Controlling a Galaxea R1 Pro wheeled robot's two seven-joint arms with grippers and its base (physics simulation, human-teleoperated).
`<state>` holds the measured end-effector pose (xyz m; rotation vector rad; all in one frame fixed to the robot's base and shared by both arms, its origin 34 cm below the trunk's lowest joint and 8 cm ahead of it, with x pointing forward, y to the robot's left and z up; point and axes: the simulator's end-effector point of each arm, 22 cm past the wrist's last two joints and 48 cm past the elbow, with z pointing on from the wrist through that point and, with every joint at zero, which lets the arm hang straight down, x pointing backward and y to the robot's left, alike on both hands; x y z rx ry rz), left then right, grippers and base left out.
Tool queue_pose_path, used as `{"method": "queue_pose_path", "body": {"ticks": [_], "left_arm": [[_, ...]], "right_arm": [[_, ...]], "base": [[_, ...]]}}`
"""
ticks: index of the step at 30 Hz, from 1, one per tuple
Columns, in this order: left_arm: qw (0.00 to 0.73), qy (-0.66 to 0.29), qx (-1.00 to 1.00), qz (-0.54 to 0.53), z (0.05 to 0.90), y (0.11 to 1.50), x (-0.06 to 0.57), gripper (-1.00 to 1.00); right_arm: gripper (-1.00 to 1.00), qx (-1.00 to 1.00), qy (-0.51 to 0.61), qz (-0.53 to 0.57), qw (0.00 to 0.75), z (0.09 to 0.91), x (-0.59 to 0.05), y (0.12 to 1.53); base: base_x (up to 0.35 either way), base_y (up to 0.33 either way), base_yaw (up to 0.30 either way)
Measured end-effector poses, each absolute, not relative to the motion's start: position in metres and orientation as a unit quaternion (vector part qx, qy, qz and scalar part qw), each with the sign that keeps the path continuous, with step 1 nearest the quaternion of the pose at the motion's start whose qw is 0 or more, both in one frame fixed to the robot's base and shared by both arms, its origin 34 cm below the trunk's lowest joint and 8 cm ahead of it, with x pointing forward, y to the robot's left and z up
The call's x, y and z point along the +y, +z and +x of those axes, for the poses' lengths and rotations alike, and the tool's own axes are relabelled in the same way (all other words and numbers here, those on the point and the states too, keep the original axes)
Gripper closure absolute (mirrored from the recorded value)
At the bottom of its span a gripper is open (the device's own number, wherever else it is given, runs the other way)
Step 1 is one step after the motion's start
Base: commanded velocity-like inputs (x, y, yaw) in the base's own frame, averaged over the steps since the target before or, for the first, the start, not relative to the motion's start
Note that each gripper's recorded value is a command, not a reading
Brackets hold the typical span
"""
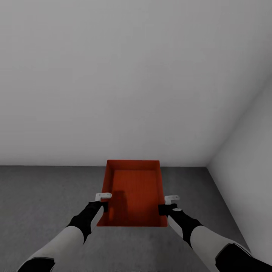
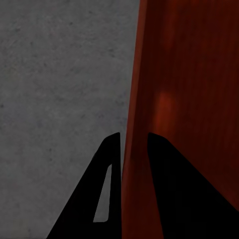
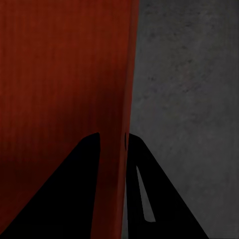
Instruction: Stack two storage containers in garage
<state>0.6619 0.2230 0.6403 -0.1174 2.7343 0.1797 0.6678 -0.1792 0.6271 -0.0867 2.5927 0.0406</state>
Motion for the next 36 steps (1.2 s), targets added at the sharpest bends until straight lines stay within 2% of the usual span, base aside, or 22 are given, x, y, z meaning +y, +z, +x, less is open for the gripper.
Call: {"method": "queue_pose_path", "body": {"ticks": [36], "left_arm": [[0.181, 0.065, 0.980, -0.041, 0.656, 0.584, 0.223, 1.00]], "right_arm": [[1.00, 0.967, 0.016, -0.032, 0.253, 0.661, -0.180, 0.570]], "base": [[0.000, 0.000, 0.000]]}}
